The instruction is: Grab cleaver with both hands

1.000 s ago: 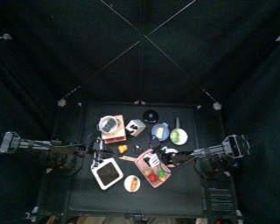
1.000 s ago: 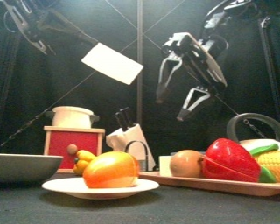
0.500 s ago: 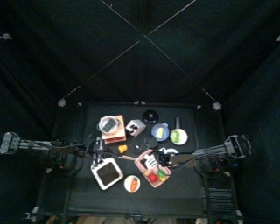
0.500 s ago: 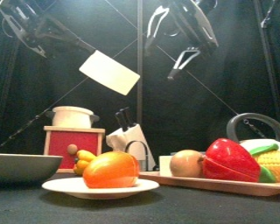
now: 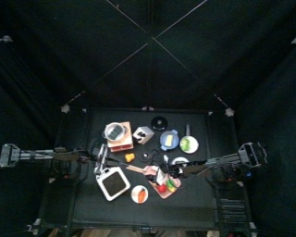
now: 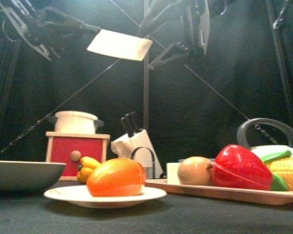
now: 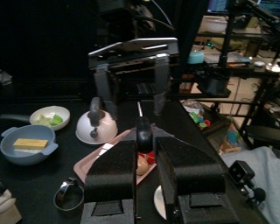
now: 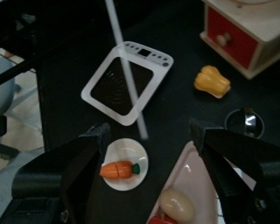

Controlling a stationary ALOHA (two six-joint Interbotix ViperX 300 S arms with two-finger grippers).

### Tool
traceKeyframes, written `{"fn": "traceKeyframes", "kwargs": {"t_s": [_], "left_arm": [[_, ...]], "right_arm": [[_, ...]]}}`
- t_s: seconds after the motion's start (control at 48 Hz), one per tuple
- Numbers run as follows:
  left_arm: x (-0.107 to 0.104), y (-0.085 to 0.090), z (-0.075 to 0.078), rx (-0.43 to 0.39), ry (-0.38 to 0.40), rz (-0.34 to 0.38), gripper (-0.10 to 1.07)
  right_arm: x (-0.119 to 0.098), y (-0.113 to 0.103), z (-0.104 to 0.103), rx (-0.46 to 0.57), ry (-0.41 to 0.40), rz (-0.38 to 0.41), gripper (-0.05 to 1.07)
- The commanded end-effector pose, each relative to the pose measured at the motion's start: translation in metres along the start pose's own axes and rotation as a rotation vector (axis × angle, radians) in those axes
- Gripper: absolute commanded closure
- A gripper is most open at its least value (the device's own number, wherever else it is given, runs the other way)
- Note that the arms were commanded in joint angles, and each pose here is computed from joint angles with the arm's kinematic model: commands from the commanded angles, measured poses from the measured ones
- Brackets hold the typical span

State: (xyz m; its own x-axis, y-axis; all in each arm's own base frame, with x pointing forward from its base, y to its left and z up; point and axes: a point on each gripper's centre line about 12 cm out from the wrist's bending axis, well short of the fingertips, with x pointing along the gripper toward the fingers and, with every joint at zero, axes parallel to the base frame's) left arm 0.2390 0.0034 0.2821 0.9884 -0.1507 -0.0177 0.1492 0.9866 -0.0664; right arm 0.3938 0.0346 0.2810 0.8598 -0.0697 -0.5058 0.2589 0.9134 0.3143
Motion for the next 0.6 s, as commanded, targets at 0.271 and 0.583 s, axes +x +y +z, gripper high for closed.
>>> {"fn": "traceKeyframes", "kwargs": {"t_s": [0.271,0.583], "left_arm": [[-0.001,0.002,0.004,0.021,-0.075,0.029,0.60],[0.003,-0.004,-0.001,0.068,-0.067,0.018,0.60]], "right_arm": [[0.003,-0.005,0.015,-0.024,-0.058,0.034,0.11],[0.005,-0.010,0.020,-0.015,-0.077,0.044,0.42]]}}
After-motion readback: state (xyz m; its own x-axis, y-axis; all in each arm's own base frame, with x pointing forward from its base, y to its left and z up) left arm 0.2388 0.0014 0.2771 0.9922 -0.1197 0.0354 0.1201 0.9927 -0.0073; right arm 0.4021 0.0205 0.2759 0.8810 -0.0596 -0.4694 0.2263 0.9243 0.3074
